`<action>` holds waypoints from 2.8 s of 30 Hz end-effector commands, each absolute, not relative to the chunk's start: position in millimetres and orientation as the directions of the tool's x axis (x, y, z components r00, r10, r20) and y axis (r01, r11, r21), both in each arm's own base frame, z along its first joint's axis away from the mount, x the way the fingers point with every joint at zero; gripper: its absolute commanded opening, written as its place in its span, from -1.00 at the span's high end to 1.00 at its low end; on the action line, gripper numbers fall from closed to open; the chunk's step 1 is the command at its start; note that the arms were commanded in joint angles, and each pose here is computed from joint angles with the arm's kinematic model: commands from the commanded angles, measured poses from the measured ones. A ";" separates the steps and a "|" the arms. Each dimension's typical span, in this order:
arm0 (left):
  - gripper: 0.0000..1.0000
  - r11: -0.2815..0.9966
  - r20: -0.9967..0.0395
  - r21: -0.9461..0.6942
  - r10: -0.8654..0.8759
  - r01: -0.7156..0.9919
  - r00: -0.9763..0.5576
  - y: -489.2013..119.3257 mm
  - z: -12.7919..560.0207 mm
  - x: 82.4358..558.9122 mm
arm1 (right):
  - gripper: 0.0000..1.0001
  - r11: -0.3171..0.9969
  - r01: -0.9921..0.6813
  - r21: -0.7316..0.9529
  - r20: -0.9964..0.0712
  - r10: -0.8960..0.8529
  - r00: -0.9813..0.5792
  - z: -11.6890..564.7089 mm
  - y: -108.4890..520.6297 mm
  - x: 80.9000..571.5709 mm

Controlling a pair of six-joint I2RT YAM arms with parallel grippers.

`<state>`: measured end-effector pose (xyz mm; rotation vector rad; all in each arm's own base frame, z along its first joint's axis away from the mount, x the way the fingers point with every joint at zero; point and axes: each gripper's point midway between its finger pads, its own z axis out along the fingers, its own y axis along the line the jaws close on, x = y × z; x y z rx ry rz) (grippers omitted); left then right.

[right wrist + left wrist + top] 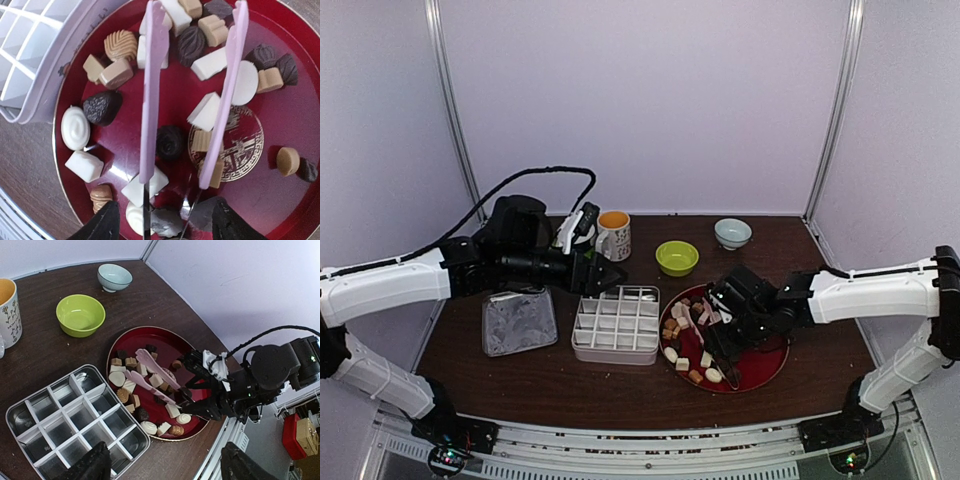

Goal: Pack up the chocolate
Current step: Pick up the clamp from the plate, then adjust the clamp.

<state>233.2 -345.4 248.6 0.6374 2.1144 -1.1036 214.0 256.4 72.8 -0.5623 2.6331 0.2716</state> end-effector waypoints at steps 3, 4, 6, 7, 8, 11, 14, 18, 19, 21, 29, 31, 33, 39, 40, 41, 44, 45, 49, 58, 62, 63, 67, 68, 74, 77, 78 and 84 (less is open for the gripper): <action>-0.56 0.519 -0.784 -0.490 0.089 0.700 -0.614 -342.6 271.1 235.2 | -0.33 0.908 -0.407 0.099 -0.489 -0.312 -0.815 67.9 257.9 205.3; -0.56 0.518 -0.784 -0.490 0.089 0.701 -0.614 -342.7 271.2 235.0 | -0.32 0.912 -0.401 0.086 -0.485 -0.313 -0.817 65.6 256.3 205.1; -0.56 0.518 -0.784 -0.490 0.089 0.701 -0.615 -342.7 270.8 235.4 | -0.27 0.916 -0.396 0.067 -0.474 -0.320 -0.820 60.1 254.7 204.9; -0.56 0.518 -0.783 -0.491 0.090 0.700 -0.615 -342.7 270.8 235.3 | -0.22 0.916 -0.397 0.058 -0.468 -0.326 -0.822 57.7 254.6 204.8; -0.56 0.518 -0.783 -0.490 0.091 0.701 -0.615 -342.8 270.5 235.4 | -0.17 0.916 -0.398 0.051 -0.461 -0.332 -0.823 55.2 254.9 204.7; -0.56 0.521 -0.780 -0.490 0.096 0.699 -0.618 -342.5 269.5 234.7 | -0.10 0.919 -0.394 0.021 -0.446 -0.344 -0.826 47.4 254.3 204.7; -0.55 0.528 -0.778 -0.488 0.098 0.695 -0.621 -341.1 267.9 235.3 | 0.00 0.920 -0.391 -0.007 -0.433 -0.355 -0.829 40.3 252.4 204.2; -0.55 0.531 -0.773 -0.489 0.104 0.692 -0.626 -341.6 265.5 235.2 | 0.16 0.920 -0.391 -0.026 -0.438 -0.362 -0.823 40.4 252.0 205.2; -0.55 0.532 -0.772 -0.489 0.105 0.691 -0.627 -341.5 265.0 235.5 | 0.23 0.920 -0.391 -0.028 -0.443 -0.362 -0.820 42.7 252.7 205.8; -0.55 0.533 -0.770 -0.490 0.106 0.690 -0.629 -342.0 265.6 235.9 | 0.30 0.922 -0.385 -0.040 -0.452 -0.361 -0.816 48.3 251.6 208.0; -0.55 0.527 -0.770 -0.493 0.106 0.692 -0.629 -344.6 268.0 236.8 | 0.45 0.925 -0.380 -0.011 -0.516 -0.331 -0.790 83.6 250.7 210.9; -0.55 0.521 -0.765 -0.497 0.113 0.694 -0.633 -346.5 267.2 236.0 | 0.45 0.922 -0.387 0.015 -0.535 -0.319 -0.782 95.4 253.2 210.3; -0.55 0.516 -0.763 -0.501 0.114 0.694 -0.636 -348.1 267.1 235.9 | 0.46 0.917 -0.396 0.042 -0.553 -0.309 -0.774 106.7 256.0 209.6; -0.55 0.471 -0.759 -0.537 0.094 0.700 -0.645 -355.0 271.1 232.9 | 0.49 0.888 -0.434 0.149 -0.601 -0.267 -0.753 139.5 270.1 206.1; -0.55 0.458 -0.757 -0.546 0.089 0.701 -0.647 -357.0 272.6 232.1 | 0.52 0.882 -0.438 0.172 -0.603 -0.258 -0.755 143.6 272.9 205.6; -0.55 0.442 -0.759 -0.554 0.081 0.705 -0.647 -359.5 276.0 231.2 | 0.54 0.874 -0.445 0.196 -0.606 -0.249 -0.756 148.3 276.6 204.5; -0.56 0.407 -0.755 -0.579 0.059 0.707 -0.653 -363.8 280.6 229.3 | 0.56 0.840 -0.463 0.285 -0.624 -0.204 -0.754 166.0 288.7 201.8; -0.56 0.396 -0.753 -0.588 0.050 0.705 -0.656 -364.6 281.8 228.7 | 0.56 0.820 -0.474 0.321 -0.635 -0.184 -0.750 174.6 294.1 200.4; -0.57 0.362 -0.750 -0.610 0.022 0.705 -0.661 -367.3 285.6 226.8 | 0.60 0.720 -0.521 0.460 -0.679 -0.093 -0.728 211.8 311.6 194.1; -0.55 0.284 -0.731 -0.660 -0.033 0.695 -0.681 -378.1 294.2 226.7 | 0.67 0.474 -0.575 0.667 -0.688 0.095 -0.720 271.4 336.4 181.8; -0.59 0.221 -0.741 -0.666 -0.087 0.712 -0.666 -382.8 310.8 224.5 | 0.67 0.366 -0.589 0.720 -0.667 0.135 -0.732 286.3 345.8 174.3; -0.60 0.220 -0.746 -0.661 -0.094 0.717 -0.659 -383.9 313.2 224.1 | 0.67 0.342 -0.591 0.731 -0.663 0.145 -0.735 290.0 347.4 172.6; -0.63 0.232 -0.752 -0.657 -0.128 0.718 -0.646 -385.4 316.6 228.2 | 0.67 0.284 -0.598 0.749 -0.654 0.174 -0.736 300.6 351.0 170.6; -0.63 0.231 -0.748 -0.661 -0.138 0.714 -0.649 -385.5 317.3 229.4 | 0.67 0.274 -0.603 0.749 -0.656 0.179 -0.733 303.8 351.4 169.9; -0.60 0.217 -0.739 -0.674 -0.182 0.706 -0.649 -387.5 325.7 234.7 | 0.67 0.270 -0.619 0.737 -0.667 0.145 -0.731 304.4 358.8 167.6; -0.60 0.238 -0.727 -0.686 -0.178 0.688 -0.663 -389.7 323.5 238.3 | 0.67 0.333 -0.632 0.699 -0.695 0.112 -0.710 298.8 362.4 169.8; -0.60 0.248 -0.719 -0.693 -0.179 0.677 -0.671 -390.5 321.7 239.5 | 0.67 0.374 -0.631 0.680 -0.705 0.095 -0.703 293.5 361.9 171.2; -0.58 0.326 -0.622 -0.775 -0.243 0.542 -0.744 -392.8 309.3 246.8 | 0.67 0.539 -0.640 0.547 -0.786 0.069 -0.614 287.8 356.6 186.7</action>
